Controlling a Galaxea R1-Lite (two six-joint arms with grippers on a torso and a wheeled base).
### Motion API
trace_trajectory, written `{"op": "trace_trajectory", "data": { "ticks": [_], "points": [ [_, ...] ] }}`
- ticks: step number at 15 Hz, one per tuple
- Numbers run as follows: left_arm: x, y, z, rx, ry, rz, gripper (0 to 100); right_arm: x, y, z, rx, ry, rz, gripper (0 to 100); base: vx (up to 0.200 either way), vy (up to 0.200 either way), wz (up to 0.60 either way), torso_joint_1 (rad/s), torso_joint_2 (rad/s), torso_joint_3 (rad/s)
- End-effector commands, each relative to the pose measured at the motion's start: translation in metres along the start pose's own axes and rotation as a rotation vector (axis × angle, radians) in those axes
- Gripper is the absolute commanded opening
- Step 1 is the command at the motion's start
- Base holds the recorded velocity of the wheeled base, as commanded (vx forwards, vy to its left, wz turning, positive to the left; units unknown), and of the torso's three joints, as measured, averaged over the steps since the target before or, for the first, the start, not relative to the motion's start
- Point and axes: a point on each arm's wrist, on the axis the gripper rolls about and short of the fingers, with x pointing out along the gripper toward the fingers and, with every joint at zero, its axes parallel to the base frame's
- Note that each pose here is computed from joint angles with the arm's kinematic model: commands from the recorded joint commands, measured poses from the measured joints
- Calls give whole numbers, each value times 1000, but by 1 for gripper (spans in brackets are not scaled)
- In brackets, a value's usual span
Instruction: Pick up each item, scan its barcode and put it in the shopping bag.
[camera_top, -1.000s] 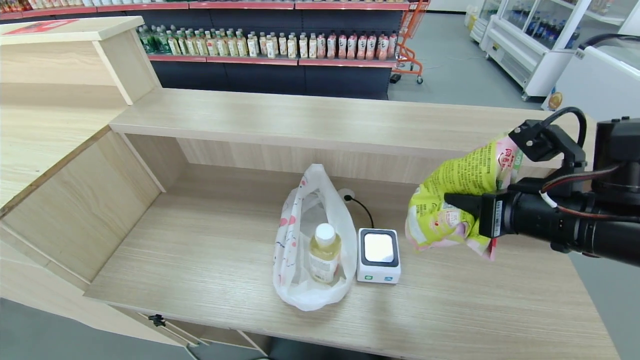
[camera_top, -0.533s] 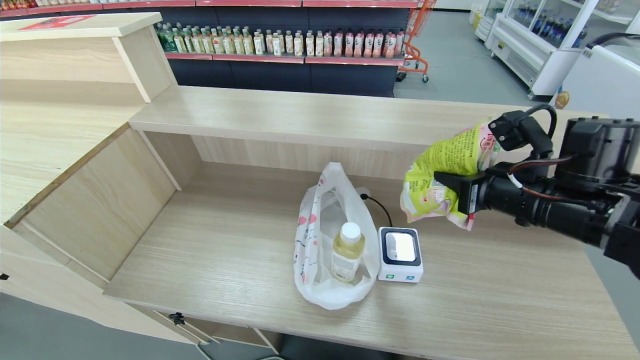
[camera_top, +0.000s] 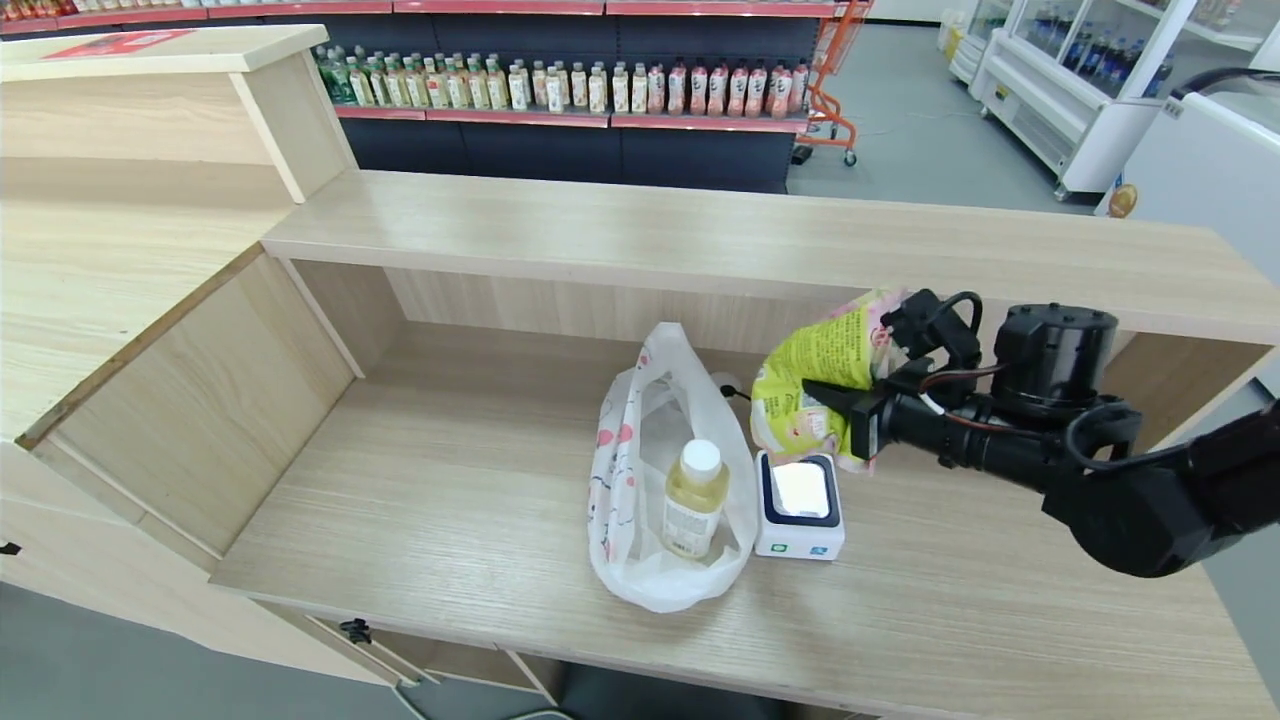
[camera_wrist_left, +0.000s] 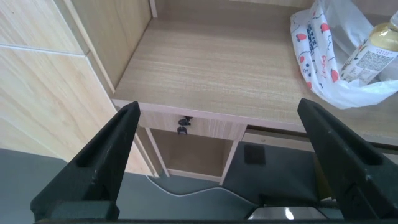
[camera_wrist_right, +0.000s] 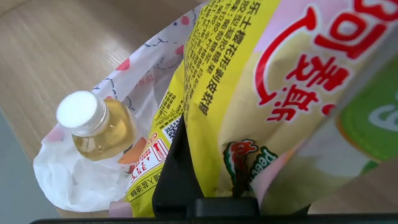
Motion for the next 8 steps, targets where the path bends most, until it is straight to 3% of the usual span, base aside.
{"op": "trace_trajectory", "data": {
  "ticks": [1,8],
  "points": [
    [0,0,0,-1,-1,1,100,18,0,-23,10,32,62,0,0,0,0,0,0,0],
    [0,0,0,-1,-1,1,100,68,-13,-19,-21,-67,147,0,0,0,0,0,0,0]
  ]
}}
